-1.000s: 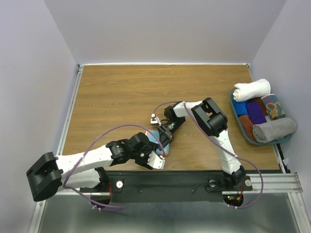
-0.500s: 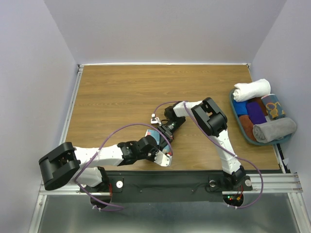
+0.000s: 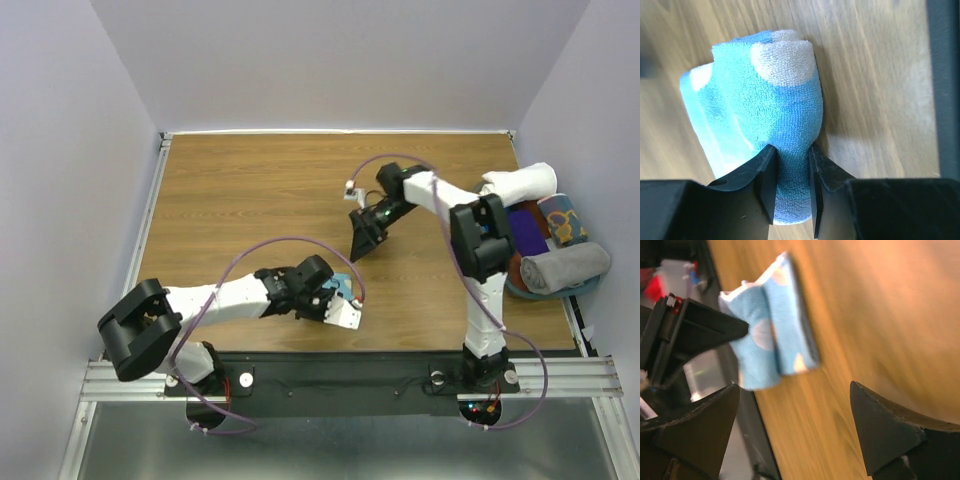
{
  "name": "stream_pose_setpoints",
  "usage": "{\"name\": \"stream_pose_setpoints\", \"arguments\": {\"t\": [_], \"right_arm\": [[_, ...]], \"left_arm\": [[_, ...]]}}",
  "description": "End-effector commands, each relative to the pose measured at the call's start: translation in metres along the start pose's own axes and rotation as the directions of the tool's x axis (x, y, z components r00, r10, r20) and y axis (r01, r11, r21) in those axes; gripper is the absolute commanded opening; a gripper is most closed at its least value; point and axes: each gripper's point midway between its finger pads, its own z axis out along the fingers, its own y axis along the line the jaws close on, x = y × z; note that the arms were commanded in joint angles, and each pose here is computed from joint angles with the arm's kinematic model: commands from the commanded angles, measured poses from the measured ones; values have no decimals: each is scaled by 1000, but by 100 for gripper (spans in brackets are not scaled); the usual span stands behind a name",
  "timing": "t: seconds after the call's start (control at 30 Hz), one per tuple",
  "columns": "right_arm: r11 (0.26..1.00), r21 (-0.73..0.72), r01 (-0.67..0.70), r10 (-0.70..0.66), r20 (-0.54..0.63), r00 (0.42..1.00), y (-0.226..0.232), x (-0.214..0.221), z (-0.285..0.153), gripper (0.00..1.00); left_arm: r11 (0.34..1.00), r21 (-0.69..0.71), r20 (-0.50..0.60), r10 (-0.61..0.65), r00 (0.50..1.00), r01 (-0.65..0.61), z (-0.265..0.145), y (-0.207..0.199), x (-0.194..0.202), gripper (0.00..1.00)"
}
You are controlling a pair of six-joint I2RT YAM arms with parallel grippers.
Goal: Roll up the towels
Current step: Roll the towel
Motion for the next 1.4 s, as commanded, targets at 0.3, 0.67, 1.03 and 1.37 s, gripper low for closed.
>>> {"name": "stream_pose_setpoints", "arguments": {"t": [0.3, 0.67, 1.03, 1.37], "right_arm": [[839, 496, 222, -359, 201, 911, 60, -10, -123, 93], [751, 573, 328, -470, 116, 875, 93, 32, -96, 75], [522, 630, 575, -639, -157, 753, 80, -2, -8, 81], [319, 602, 732, -728, -340, 596, 69, -13, 61, 85]], "left_arm": [[815, 485, 17, -370, 929, 316, -26, -12, -11, 10], [587, 646, -68, -593, 803, 488, -6, 24, 27, 15], [528, 646, -92, -664, 742, 552, 7, 56, 53, 18], [521, 644, -90, -677, 731, 561, 14, 62, 61, 19]]}}
